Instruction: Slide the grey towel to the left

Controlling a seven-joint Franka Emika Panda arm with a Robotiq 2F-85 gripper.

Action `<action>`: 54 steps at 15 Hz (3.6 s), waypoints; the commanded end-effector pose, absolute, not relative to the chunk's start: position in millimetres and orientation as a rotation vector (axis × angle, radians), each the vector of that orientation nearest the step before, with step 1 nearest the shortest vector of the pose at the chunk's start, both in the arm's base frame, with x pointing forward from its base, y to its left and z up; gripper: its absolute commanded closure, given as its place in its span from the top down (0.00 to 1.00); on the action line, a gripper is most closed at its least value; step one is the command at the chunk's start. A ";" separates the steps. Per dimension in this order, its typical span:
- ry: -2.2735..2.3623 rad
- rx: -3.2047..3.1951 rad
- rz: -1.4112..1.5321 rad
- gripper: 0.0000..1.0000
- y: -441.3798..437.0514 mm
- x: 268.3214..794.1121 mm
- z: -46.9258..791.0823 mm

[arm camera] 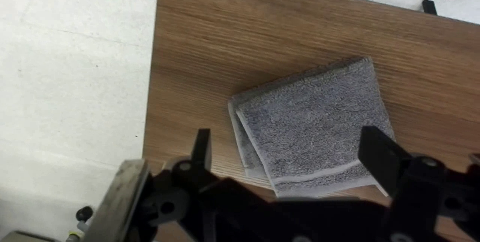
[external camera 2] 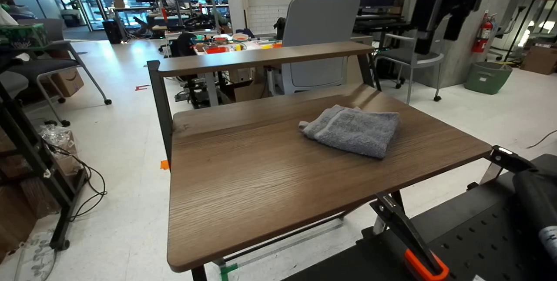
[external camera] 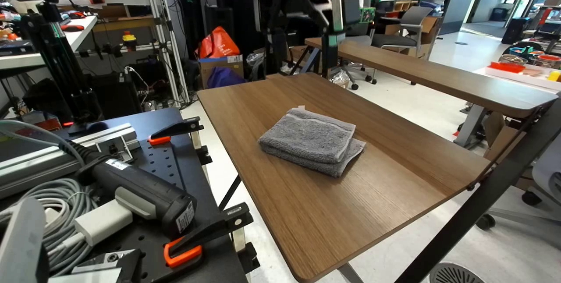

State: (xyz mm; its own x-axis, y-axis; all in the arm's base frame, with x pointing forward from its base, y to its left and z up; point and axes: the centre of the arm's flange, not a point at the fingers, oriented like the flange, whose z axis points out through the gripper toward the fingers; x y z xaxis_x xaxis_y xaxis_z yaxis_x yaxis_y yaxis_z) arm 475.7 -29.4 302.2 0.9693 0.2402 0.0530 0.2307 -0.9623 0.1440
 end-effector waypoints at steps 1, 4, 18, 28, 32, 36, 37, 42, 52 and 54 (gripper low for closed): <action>0.446 3.024 0.061 1.00 -8.9 525.6 253.6; 0.407 3.013 0.040 1.00 -10.6 498.0 258.1; 0.384 3.063 0.033 1.00 21.0 545.3 211.0; 0.418 3.142 -0.039 1.00 39.1 582.5 142.7; 0.431 3.144 -0.068 1.00 47.5 595.1 118.3; 0.486 3.148 -0.098 1.00 68.8 610.8 99.1; 0.508 3.142 -0.100 1.00 78.0 615.9 98.0; 0.673 3.130 -0.117 1.00 134.0 645.2 97.7; 1.021 3.023 -0.276 1.00 252.3 679.7 85.5; 1.072 2.991 -0.286 1.00 264.9 679.3 89.2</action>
State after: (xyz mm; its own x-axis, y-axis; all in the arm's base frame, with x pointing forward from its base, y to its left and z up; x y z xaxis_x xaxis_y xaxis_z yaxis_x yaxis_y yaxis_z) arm 657.0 235.0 104.1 0.8046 0.5800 -0.1272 0.5700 -0.8145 -0.1086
